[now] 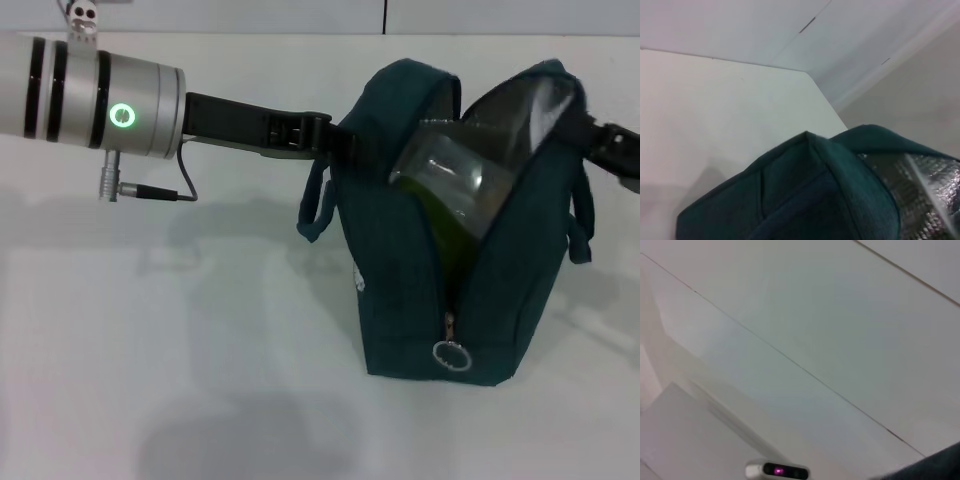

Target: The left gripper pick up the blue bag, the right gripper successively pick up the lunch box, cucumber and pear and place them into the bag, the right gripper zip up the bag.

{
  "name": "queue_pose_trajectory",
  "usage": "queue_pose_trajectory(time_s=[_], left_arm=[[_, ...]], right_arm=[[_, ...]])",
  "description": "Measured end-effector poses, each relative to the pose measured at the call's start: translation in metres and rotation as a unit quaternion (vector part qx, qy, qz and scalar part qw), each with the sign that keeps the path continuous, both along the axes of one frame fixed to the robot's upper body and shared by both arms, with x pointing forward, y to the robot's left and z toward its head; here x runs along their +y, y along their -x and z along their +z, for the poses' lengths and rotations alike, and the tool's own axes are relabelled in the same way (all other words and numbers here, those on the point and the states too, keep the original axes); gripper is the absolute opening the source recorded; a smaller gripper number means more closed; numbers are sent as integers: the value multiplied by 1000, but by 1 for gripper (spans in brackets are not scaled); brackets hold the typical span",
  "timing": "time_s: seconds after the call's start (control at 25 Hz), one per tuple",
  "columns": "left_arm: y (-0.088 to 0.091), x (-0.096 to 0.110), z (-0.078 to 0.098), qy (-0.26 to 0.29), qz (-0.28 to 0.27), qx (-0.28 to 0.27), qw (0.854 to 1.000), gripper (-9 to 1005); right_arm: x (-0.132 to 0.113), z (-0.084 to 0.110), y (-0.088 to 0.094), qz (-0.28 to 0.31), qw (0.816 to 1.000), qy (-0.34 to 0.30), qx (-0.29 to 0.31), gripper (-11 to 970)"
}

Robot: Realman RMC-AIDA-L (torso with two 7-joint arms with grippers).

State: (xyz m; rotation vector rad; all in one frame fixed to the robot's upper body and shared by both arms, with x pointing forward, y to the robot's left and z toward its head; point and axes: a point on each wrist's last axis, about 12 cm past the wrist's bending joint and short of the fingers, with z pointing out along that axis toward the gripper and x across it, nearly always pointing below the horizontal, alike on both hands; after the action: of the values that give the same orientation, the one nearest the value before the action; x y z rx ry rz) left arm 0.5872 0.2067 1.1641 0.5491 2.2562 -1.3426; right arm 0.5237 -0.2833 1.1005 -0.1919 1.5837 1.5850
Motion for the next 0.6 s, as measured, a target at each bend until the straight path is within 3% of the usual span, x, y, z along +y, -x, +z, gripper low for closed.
queue_pose_trajectory(time_s=[0.32, 0.6], left_arm=[[1, -2, -1, -4, -6, -1, 1000, 133], [2, -2, -5, -2, -4, 6, 1000, 134]], right_arm=[[-25, -1, 24, -13, 1000, -21, -14, 526], [-27, -10, 61, 22, 995, 11, -102, 651]])
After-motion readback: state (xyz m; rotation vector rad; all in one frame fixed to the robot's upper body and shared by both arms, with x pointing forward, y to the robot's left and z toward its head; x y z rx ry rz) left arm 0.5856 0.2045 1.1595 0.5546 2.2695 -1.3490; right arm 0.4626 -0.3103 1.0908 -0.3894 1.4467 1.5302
